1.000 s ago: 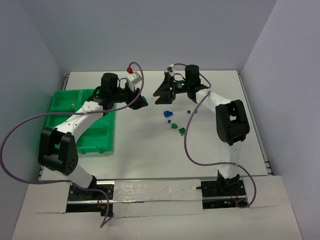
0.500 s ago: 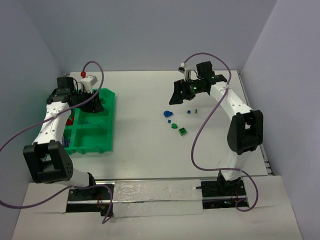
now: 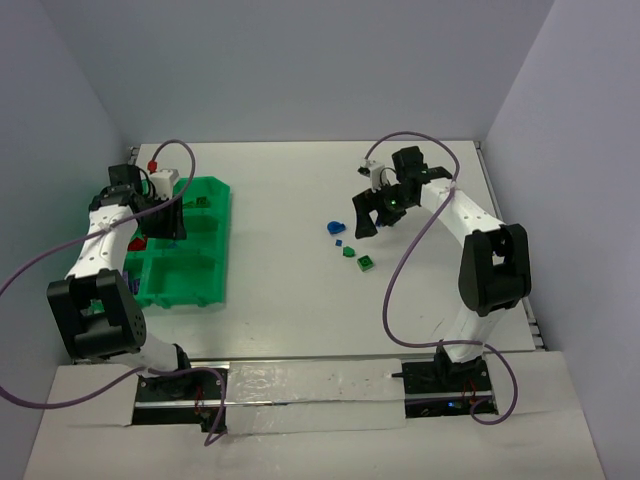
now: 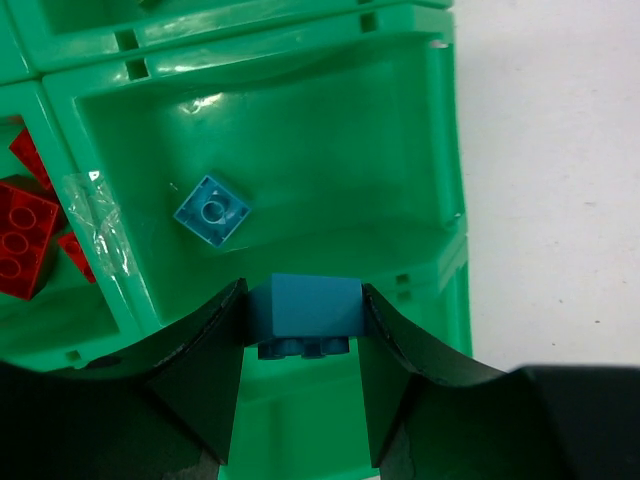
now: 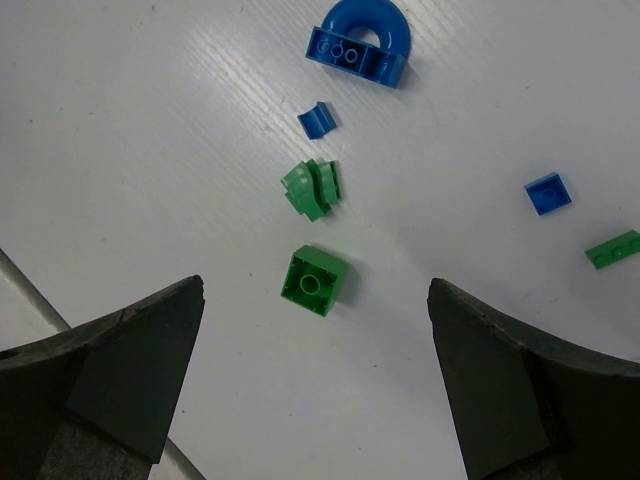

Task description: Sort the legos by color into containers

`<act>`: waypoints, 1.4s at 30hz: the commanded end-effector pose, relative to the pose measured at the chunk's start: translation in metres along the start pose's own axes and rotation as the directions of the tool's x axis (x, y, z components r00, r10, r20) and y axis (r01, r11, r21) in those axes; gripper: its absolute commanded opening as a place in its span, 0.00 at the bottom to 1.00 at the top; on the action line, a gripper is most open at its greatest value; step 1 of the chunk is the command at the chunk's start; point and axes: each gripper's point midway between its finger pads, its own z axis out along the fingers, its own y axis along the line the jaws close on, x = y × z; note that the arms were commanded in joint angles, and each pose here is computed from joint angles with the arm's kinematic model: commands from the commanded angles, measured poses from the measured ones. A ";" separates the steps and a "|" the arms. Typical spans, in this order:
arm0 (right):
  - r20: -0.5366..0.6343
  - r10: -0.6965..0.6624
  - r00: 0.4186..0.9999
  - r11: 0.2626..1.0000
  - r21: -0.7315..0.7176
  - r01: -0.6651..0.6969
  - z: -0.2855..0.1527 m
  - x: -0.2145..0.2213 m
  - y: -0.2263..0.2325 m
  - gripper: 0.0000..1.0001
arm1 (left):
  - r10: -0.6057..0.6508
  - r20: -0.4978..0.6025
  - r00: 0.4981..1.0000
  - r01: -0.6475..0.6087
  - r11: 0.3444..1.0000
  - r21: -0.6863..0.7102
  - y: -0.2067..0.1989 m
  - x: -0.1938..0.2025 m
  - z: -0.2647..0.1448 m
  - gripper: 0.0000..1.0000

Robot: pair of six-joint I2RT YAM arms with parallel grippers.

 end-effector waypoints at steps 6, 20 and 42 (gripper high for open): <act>0.006 -0.067 0.998 0.997 0.037 0.067 -0.005 -0.002 -0.004 1.00 | -0.050 0.005 0.999 0.050 0.997 -0.054 0.016 -0.016 0.017 0.00; -0.031 -0.065 0.997 0.998 0.023 0.066 0.002 0.003 -0.007 1.00 | -0.033 -0.034 0.999 0.031 0.998 -0.061 0.016 -0.020 0.035 0.34; -0.031 -0.084 0.996 0.995 0.048 0.085 0.011 -0.011 -0.014 1.00 | 0.090 0.113 0.990 -0.094 0.995 0.031 -0.014 -0.063 0.015 0.71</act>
